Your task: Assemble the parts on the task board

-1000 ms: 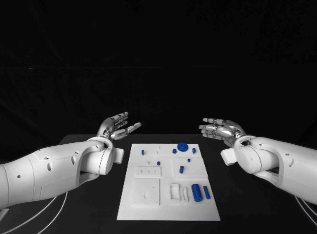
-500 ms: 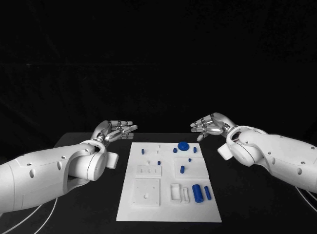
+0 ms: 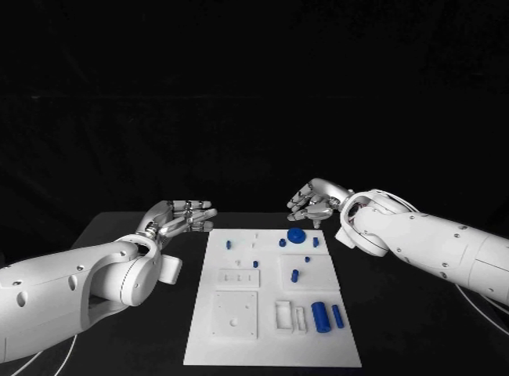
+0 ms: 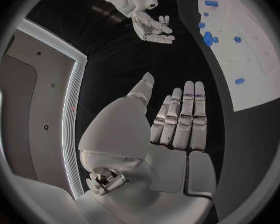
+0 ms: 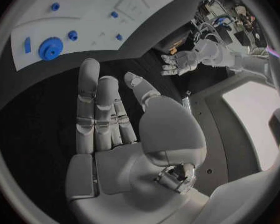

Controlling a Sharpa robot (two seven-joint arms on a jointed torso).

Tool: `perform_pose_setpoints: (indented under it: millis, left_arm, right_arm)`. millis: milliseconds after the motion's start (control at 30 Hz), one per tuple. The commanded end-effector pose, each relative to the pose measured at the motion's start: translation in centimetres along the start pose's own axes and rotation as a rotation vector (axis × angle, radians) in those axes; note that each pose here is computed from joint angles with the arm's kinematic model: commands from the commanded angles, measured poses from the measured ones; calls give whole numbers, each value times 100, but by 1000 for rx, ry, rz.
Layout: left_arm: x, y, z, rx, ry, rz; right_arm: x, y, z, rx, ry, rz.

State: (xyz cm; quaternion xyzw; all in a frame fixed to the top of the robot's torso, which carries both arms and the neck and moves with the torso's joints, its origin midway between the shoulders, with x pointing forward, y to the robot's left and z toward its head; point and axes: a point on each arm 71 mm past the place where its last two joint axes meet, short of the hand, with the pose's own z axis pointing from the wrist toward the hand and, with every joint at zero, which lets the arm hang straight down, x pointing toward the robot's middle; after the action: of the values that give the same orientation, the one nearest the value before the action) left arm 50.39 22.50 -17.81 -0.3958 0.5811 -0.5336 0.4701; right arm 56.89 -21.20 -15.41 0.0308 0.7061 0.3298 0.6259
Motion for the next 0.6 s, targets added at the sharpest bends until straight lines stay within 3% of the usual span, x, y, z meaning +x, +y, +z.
perform_pose_setpoints:
  millis: [33,300,600]
  left_arm:
    - [51,-86,1,48,61,18]
    - [102,-203,-3,64,90,10]
    - [144,-281,-8,71,114,2]
  right_arm:
    - [7,44,41,20,17,-237]
    - [38,118,105,25,25,-396]
    - [112,157,134,25,31,-469]
